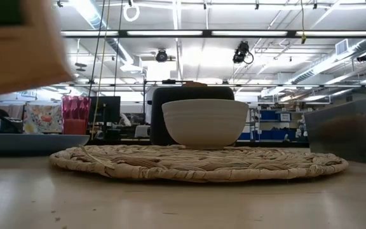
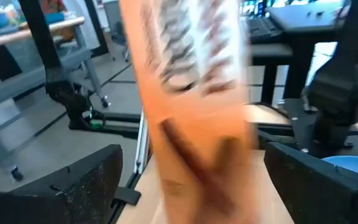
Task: Arrange a breakfast setting
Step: Pour the cereal from the cereal box into the bowl
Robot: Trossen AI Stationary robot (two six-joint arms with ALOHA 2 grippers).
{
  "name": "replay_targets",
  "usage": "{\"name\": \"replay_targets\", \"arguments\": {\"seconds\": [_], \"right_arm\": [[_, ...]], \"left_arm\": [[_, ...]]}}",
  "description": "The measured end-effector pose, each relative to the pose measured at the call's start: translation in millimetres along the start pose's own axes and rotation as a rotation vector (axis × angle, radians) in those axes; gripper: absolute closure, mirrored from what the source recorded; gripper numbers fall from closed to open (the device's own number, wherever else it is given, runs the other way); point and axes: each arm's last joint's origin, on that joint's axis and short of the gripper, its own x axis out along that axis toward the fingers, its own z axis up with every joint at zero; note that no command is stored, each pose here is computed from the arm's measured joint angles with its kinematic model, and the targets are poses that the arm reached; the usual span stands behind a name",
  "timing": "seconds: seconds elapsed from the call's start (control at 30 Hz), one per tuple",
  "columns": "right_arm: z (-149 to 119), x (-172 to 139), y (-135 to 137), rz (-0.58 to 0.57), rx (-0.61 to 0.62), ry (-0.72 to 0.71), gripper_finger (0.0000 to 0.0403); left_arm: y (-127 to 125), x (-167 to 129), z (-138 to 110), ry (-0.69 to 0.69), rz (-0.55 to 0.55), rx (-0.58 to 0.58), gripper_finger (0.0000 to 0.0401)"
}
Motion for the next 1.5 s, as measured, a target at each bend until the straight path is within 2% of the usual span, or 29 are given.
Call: {"name": "replay_targets", "arguments": {"seconds": [0.23,0.33,0.63,0.77,1.03,1.07,1.17,1.3,1.43,1.5], "right_arm": [[2,4,-13,-0.041,-0.057,-0.005,0.0004],[2,4,-16,-0.034,-0.085,-0.004,0.0006],[-6,7,-25,0.004,-0.015,0.022,0.0012],[-5,7,-27,0.006,-0.013,0.027,0.0062],[-5,6,-27,0.034,-0.041,0.036,0.0243],[-5,6,-27,0.042,-0.041,0.037,0.0257],[-4,4,-25,0.069,-0.037,0.049,0.0259],[6,-7,-23,0.078,-0.033,0.089,0.026],[39,-36,-17,0.081,-0.024,0.097,0.0261],[63,-59,-14,0.082,-0.024,0.083,0.0261]], "left_arm": [[3,0,6,-0.006,0.006,0.025,0.04],[6,0,11,-0.049,0.031,0.013,0.0401],[15,0,34,-0.154,0.058,0.038,0.0401],[19,0,41,-0.16,0.058,0.055,0.0401],[22,-8,44,-0.198,0.042,0.063,0.036],[22,-12,44,-0.201,0.032,0.07,0.0352],[23,-31,43,-0.226,-0.011,0.091,0.0321],[32,-75,39,-0.322,-0.12,0.081,0.0265],[59,-134,16,-0.492,-0.277,0.043,0.0233],[73,-156,4,-0.617,-0.288,0.023,0.0231]]}}
